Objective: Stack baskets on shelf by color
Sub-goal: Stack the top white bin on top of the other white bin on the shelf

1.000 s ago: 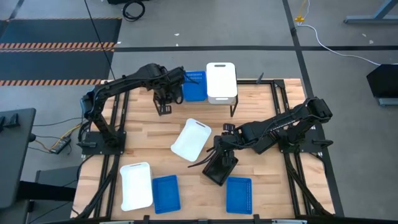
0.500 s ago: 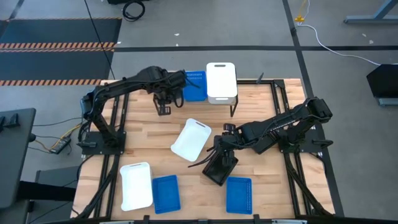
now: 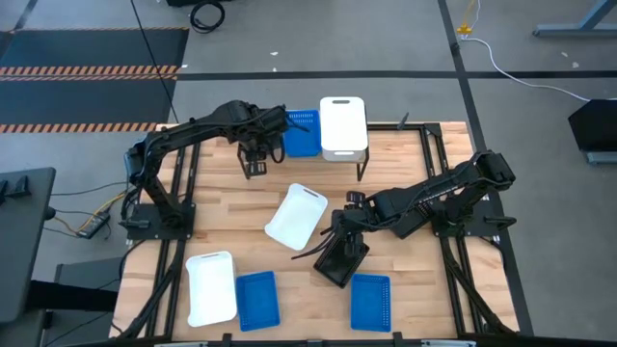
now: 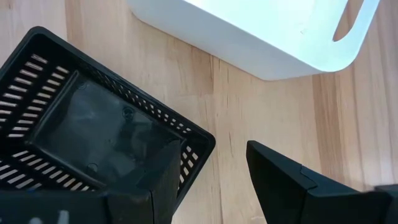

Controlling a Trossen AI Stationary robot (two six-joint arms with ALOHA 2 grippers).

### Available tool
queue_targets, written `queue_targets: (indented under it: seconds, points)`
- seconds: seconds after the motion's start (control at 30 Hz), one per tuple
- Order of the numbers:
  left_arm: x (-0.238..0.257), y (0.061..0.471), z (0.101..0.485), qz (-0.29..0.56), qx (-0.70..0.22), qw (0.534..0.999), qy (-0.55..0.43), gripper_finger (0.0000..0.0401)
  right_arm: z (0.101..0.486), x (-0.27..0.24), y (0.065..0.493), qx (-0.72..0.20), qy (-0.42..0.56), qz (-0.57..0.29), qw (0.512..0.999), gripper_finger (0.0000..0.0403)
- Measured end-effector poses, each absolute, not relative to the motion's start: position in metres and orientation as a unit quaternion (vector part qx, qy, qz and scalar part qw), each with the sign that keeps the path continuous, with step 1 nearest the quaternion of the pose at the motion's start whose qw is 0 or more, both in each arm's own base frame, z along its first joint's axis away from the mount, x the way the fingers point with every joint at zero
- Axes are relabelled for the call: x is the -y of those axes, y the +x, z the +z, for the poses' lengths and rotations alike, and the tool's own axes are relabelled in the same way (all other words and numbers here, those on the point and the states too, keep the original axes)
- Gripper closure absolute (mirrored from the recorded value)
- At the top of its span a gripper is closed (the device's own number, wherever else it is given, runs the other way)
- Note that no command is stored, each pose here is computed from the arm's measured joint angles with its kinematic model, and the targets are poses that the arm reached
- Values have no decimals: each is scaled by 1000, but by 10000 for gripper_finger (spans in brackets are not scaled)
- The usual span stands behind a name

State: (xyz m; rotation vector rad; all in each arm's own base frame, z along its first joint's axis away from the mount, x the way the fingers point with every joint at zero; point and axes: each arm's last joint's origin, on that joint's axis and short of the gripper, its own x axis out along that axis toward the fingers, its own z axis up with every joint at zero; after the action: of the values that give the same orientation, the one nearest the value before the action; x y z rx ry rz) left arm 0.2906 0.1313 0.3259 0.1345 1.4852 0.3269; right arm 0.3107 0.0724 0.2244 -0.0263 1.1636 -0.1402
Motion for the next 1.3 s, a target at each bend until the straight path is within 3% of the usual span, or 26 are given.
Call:
queue_targets:
  seconds: [0.3,0.53,0.73,0.97,1.3]
  points:
    - [-119,292,330,139,-678,719,61,210,224,-72,310,-551,-13,-66,832,212]
    - [-99,296,363,156,-638,752,45,206,224,-72,310,-552,-13,-66,831,212]
    - [-61,305,369,119,-627,768,50,213,224,-73,310,-552,-14,-66,831,212]
    - [-8,317,342,67,-632,769,74,213,224,-78,309,-552,-18,-60,831,212]
    - [38,320,273,-34,-651,754,80,216,224,-85,305,-557,-22,-53,828,212]
